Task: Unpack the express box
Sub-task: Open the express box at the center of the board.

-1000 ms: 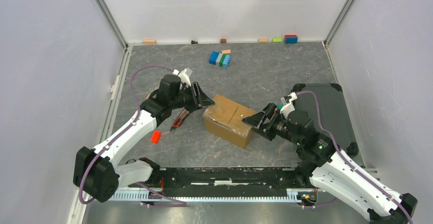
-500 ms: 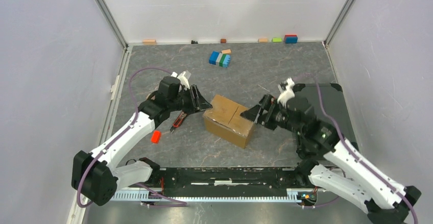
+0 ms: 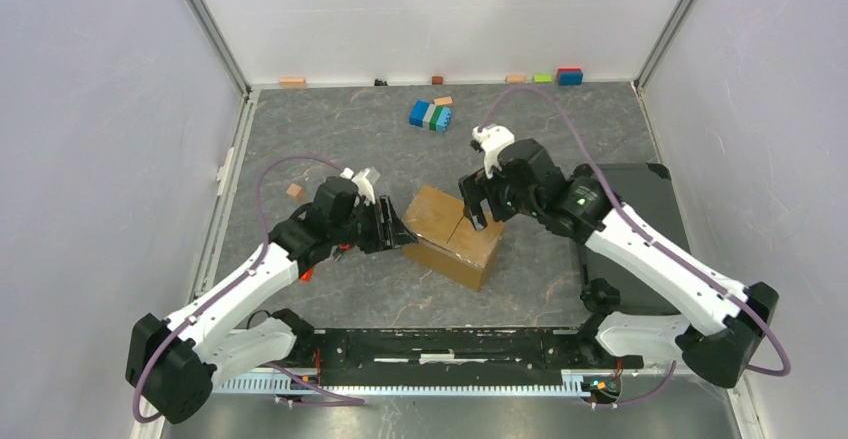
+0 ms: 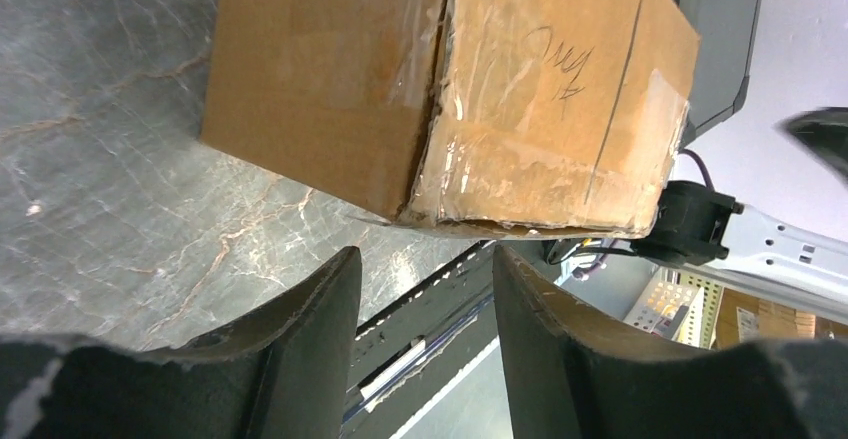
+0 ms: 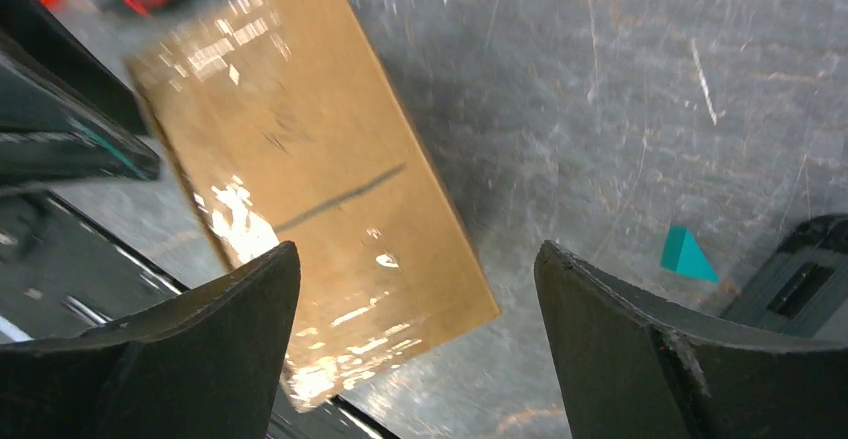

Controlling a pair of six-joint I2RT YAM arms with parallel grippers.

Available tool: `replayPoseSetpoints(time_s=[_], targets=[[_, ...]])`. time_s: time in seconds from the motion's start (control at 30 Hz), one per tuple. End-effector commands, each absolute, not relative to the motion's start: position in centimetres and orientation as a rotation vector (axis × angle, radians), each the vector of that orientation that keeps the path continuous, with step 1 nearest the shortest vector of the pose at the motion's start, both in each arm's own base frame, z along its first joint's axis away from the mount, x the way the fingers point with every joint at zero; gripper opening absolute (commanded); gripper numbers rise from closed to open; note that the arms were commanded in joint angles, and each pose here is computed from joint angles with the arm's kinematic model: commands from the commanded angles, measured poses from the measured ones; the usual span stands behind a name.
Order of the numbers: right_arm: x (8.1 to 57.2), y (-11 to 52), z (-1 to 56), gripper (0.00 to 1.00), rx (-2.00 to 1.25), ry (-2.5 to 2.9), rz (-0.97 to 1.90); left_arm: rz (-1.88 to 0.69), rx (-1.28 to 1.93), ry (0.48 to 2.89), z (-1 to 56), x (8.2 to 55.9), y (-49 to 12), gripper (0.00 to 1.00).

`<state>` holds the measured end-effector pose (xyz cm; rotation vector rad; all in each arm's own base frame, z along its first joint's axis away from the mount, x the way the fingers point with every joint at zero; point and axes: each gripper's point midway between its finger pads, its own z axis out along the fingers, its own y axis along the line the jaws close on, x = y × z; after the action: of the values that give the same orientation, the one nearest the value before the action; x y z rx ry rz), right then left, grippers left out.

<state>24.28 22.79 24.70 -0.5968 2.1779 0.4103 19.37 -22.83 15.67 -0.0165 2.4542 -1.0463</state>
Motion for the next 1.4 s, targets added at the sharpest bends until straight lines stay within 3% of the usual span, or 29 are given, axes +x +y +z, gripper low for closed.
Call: replayPoseSetpoints(time_s=[0.0, 0.37, 0.73, 1.37], targets=[[23.4, 22.9, 21.8, 0.91, -0.786, 2.173, 0.361, -1.173, -0.068, 2.361, 16.6, 20.1, -24.6, 0.58], [20.2, 26.4, 18.5, 0.92, -0.874, 2.222, 0.256, -1.247, 0.005, 2.274, 19.2, 26.0, -26.7, 0.59], [23.5, 24.4, 23.8, 0.95, -0.595, 2.115, 0.106, -1.204, -0.051, 2.327, 18.8, 24.4, -26.9, 0.59], [25.3, 26.7, 21.4, 0.98, -0.748, 2.093, 0.047, -1.013, -0.110, 2.400, 16.6, 23.7, -26.8, 0.42]])
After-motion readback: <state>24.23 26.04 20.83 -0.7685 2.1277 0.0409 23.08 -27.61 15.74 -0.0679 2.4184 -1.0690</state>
